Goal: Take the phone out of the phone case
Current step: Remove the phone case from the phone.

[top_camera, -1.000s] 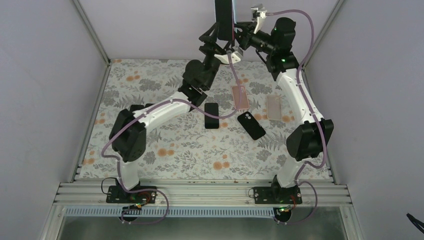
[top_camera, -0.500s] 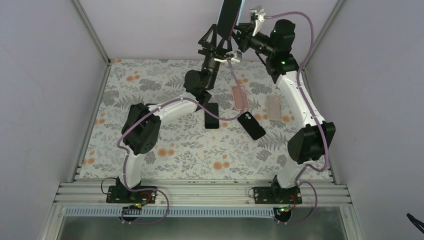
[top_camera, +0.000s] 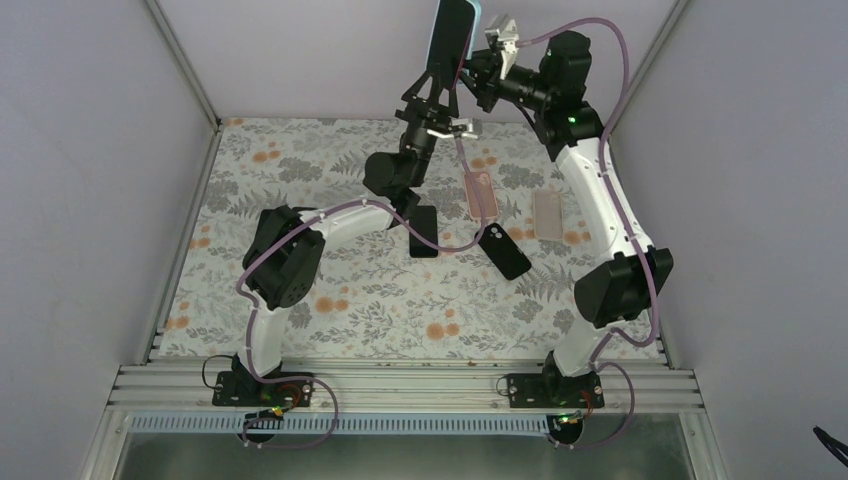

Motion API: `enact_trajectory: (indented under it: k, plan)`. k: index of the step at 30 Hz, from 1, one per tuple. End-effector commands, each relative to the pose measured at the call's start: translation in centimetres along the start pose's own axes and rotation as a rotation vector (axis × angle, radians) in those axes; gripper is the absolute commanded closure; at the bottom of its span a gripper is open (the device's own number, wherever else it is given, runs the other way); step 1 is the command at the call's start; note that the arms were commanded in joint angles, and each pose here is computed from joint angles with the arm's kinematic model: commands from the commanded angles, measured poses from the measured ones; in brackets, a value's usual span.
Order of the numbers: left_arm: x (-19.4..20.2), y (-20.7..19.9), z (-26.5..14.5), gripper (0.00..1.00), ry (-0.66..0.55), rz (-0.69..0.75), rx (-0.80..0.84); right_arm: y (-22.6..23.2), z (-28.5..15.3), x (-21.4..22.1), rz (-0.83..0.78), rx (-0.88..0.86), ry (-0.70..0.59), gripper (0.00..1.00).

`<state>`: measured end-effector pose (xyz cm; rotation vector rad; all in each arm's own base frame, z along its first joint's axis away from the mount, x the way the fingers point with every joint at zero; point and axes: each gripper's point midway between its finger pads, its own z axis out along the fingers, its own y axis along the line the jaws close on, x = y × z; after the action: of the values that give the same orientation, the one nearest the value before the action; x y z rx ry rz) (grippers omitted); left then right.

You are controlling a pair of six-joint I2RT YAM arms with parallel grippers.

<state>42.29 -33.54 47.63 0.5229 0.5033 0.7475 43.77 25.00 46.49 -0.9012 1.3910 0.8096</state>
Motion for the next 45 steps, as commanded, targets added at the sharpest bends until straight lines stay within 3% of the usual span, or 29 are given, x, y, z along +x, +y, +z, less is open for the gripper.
enact_trajectory:
  k: [1,5,22,29,33,38,45]
  plan:
    - [2.8,16.5,1.5,0.53,0.077,0.065,-0.484,9.5,0.0,10.3,0.357,-0.501,0.251,0.97]
    - [1.5,18.0,1.1,0.53,0.044,0.097,-0.526,9.8,0.2,12.1,0.38,-0.537,0.293,0.97]
    - [-0.8,19.7,-0.8,0.87,-0.018,0.159,-0.561,9.1,0.3,14.8,0.427,-0.504,0.348,0.97]
    - [-1.5,21.4,-2.4,0.89,-0.014,0.091,-0.523,2.6,-1.3,15.6,0.438,-0.301,0.348,0.97]
    - [-1.9,22.2,-3.3,0.88,-0.012,0.064,-0.468,-0.1,-2.4,15.6,0.408,-0.271,0.354,0.97]
    - [-2.0,23.5,-3.9,0.88,-0.002,0.08,-0.472,1.3,-2.7,17.1,0.469,-0.38,0.42,0.97]
    - [-1.7,23.2,-3.8,0.9,0.024,0.065,-0.421,1.7,-3.2,19.8,0.493,-0.345,0.452,0.97]
